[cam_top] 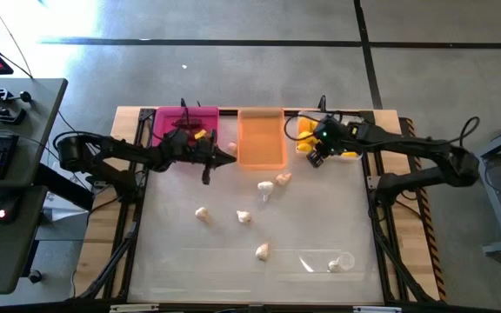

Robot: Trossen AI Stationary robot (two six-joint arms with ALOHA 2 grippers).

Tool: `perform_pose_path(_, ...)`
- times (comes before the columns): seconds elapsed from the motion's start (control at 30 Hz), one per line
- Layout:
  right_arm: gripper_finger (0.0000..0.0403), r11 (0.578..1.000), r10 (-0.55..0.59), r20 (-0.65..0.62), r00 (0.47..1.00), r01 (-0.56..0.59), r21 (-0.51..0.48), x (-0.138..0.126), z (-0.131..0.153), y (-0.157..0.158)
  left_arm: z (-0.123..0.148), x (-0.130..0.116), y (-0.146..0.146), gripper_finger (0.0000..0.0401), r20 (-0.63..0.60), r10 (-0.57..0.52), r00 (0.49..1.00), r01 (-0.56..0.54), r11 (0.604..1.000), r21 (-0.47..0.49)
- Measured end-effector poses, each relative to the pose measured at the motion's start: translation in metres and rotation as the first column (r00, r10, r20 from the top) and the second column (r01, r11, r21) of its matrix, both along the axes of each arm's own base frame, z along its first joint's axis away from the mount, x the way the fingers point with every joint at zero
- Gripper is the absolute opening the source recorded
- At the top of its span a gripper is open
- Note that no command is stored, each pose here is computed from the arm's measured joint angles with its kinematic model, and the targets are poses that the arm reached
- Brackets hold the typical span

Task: Sort produce into baskets
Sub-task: Adjust the transparent bin

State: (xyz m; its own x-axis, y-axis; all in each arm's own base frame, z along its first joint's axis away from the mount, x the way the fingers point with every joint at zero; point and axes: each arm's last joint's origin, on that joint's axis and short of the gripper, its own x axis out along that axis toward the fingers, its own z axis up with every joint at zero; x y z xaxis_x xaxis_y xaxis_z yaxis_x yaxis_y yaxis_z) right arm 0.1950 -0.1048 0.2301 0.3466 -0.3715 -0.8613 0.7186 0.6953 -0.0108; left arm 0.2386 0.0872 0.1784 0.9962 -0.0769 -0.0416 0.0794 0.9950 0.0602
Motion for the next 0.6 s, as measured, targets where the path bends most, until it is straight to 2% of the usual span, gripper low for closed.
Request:
perform_pose_path(0.03, 0.0016, 1.0, 0.01, -0.001, 1.0, -0.01, 0.008, 0.002, 0.005, 0.004, 0.001, -0.001, 0.001, 0.0, 0.012, -0.019, 1.0, 0.019, 1.0, -0.005)
perform_pose_path(0.1, 0.0016, 0.998, 0.035, -0.04, 0.999, -0.034, 0.048, 0.002, 0.009, 0.014, 0.003, -0.001, 0.002, 0.0, 0.028, -0.032, 0.999, 0.033, 0.999, -0.022)
perform_pose_path(0.3, 0.0003, 0.977, 0.095, -0.139, 0.986, -0.065, 0.203, -0.008, -0.008, 0.028, 0.004, 0.0, 0.0, 0.0, 0.035, -0.038, 0.999, 0.041, 0.996, -0.075)
perform_pose_path(0.47, 0.0001, 0.975, 0.104, -0.23, 0.968, -0.053, 0.216, -0.022, -0.031, 0.026, 0.005, 0.002, -0.006, 0.0, 0.038, -0.051, 0.998, 0.055, 0.993, -0.105)
perform_pose_path(0.6, 0.0001, 0.982, 0.0, -0.311, 0.95, 0.059, 0.179, -0.037, -0.047, 0.018, 0.008, 0.004, -0.012, 0.0, 0.066, -0.046, 0.997, 0.056, 0.988, -0.146)
